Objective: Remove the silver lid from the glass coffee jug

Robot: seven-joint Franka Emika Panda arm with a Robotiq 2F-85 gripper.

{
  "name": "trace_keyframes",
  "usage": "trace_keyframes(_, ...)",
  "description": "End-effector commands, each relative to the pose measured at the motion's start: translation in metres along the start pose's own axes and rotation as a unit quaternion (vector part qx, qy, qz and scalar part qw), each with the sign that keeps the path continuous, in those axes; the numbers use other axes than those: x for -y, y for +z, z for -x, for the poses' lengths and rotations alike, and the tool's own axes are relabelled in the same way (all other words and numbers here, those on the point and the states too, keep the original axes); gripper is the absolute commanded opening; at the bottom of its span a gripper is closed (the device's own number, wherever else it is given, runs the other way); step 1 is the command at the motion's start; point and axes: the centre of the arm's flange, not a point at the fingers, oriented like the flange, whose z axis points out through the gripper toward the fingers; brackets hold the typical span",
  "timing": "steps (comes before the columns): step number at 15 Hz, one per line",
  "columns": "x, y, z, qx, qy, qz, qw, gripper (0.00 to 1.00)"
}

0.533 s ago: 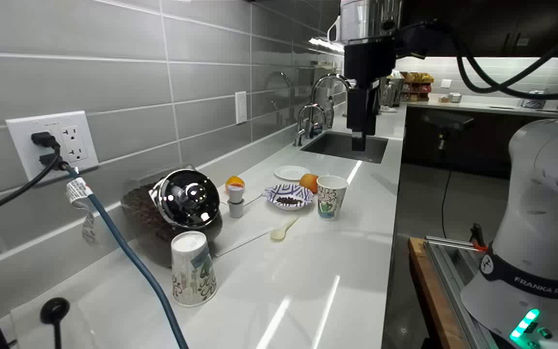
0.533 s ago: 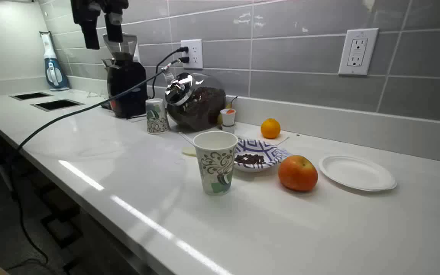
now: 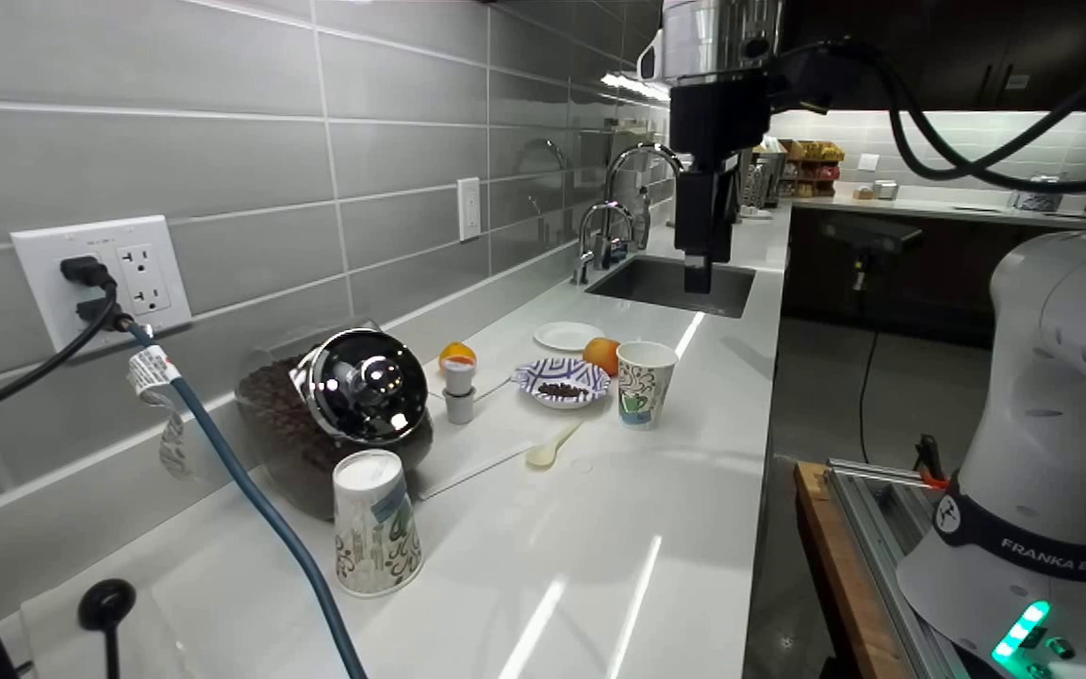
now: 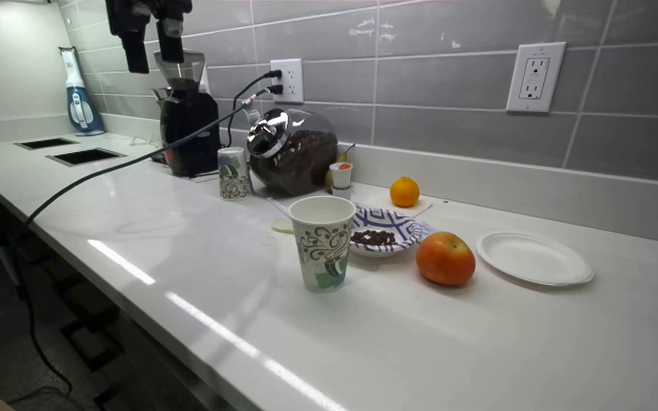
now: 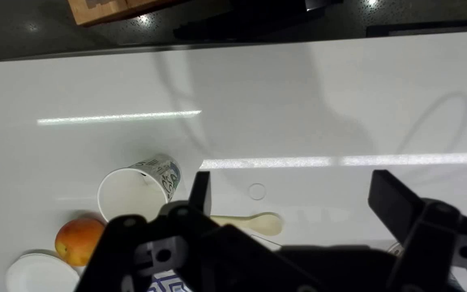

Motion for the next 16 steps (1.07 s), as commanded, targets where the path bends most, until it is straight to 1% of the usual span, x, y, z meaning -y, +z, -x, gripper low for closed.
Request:
trace_keyframes(1,0.0000,0.0000,0.0000,0.000,0.000,0.000,1.0000,1.00)
trace_keyframes(14,0.0000,0.0000,0.0000,0.000,0.000,0.000,1.0000,1.00)
trace_keyframes(16,0.0063,-0.0049,-0.0045,-0.014,-0.010,-0.004,0.9998,1.00)
